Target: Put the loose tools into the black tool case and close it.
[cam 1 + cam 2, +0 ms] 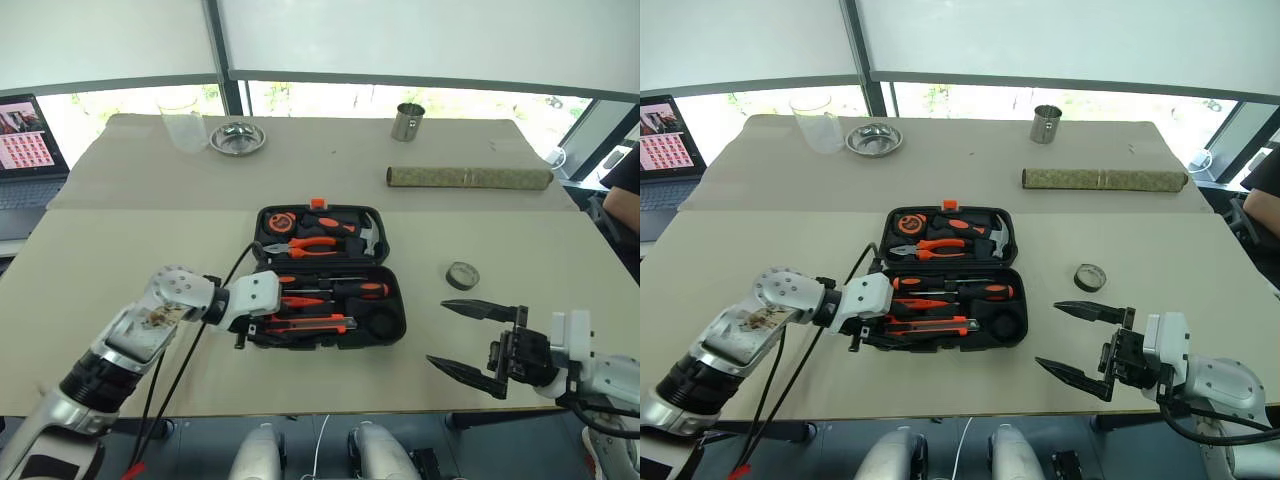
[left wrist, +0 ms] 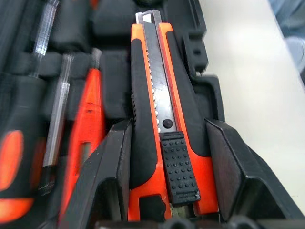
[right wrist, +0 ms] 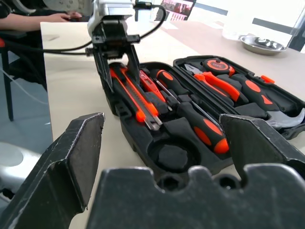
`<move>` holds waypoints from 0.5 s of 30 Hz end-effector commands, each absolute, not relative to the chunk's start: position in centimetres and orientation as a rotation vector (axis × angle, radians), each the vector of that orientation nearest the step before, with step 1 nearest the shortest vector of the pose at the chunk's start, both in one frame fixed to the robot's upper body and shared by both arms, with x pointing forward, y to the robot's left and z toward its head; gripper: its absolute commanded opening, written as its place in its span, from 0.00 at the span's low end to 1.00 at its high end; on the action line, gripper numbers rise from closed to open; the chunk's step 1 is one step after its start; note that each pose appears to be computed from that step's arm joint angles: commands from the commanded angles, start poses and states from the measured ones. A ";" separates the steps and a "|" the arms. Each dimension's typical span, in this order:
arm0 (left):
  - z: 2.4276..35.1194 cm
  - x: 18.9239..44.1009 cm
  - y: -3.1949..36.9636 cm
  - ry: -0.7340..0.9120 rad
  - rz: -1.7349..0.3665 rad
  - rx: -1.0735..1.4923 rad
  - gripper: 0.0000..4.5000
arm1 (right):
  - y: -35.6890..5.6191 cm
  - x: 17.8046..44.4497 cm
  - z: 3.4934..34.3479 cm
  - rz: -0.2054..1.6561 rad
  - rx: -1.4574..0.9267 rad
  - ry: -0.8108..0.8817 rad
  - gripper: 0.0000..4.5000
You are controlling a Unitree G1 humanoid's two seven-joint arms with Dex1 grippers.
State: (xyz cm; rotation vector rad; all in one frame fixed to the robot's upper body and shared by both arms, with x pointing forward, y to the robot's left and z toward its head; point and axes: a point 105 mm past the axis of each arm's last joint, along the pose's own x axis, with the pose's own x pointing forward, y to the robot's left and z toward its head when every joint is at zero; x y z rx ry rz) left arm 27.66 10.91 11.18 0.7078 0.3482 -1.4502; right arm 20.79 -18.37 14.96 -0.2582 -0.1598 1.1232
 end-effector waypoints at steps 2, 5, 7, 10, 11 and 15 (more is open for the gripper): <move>10.8 27.2 9.9 0.334 -1.493 0.706 0.40 | -18.4 20.5 16.2 1.089 -0.288 -0.219 1.00; 10.5 27.4 9.8 0.337 -1.487 0.693 0.40 | -18.5 20.3 16.2 1.084 -0.287 -0.217 1.00; 10.0 27.2 10.1 0.378 -1.506 0.695 0.40 | -18.4 20.3 16.1 1.084 -0.287 -0.215 1.00; 9.9 27.5 10.5 0.395 -1.494 0.682 0.62 | -18.3 20.5 16.2 1.083 -0.286 -0.218 1.00; 10.0 27.6 10.4 0.374 -1.492 0.684 0.66 | -18.3 20.5 16.2 1.083 -0.286 -0.218 1.00; 12.4 28.7 9.3 0.186 -1.473 0.616 0.90 | -18.3 20.8 16.2 1.081 -0.283 -0.220 1.00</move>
